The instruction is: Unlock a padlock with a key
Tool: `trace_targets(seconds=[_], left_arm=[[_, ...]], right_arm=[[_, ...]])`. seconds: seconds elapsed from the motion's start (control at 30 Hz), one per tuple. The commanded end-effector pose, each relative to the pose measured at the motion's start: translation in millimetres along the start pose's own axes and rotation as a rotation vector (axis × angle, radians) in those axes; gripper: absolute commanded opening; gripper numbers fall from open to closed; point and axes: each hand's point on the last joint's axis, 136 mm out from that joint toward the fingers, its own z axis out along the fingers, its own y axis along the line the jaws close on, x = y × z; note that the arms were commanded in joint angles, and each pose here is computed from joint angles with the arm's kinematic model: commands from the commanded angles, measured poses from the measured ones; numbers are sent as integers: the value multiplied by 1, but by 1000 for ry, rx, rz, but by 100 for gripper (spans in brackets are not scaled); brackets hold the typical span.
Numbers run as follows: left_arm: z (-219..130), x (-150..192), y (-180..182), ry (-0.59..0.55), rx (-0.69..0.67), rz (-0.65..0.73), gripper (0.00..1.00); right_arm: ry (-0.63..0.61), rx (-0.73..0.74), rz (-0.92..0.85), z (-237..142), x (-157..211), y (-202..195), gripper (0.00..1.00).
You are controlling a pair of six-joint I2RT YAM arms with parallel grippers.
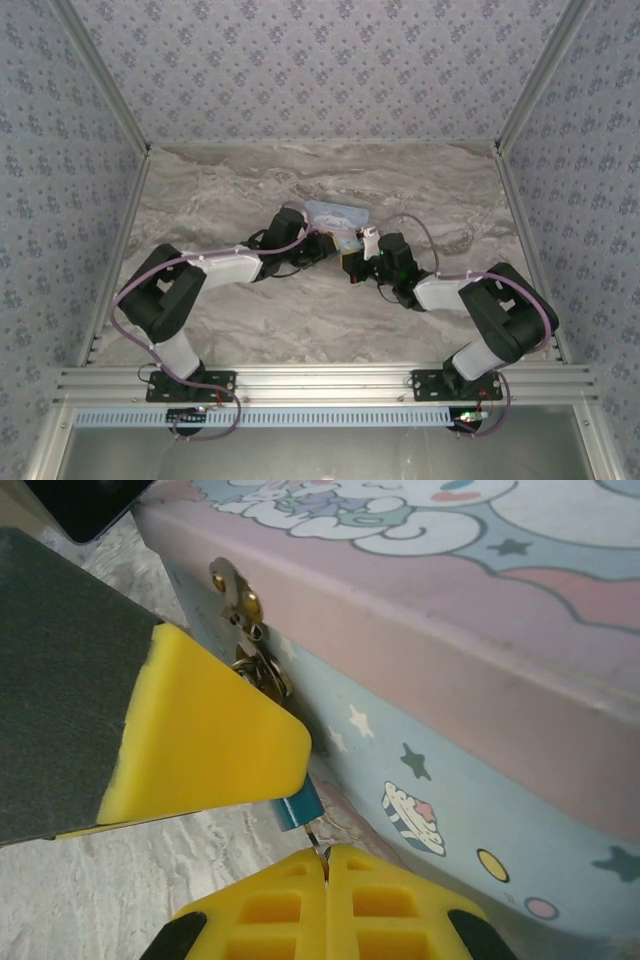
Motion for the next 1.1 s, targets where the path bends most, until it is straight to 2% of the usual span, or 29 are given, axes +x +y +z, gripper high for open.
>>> trace_targets(seconds=[0.0,0.23,0.7,0.87,1.07], left_arm=[[11,9,-11,59,38,-3,15],[24,7,0,66,44,-42,18],[9,-2,16,11,54,-106,48],[11,-1,15,17,87,-143,51],[17,-1,12,19,139,-194,49]], right_arm=[[-49,14,60,5,-4,-8,0],[-23,39,135,14,13,-19,0],[12,60,243,14,26,-19,0],[29,47,290,15,26,-10,0],[45,29,370,17,21,-3,0]])
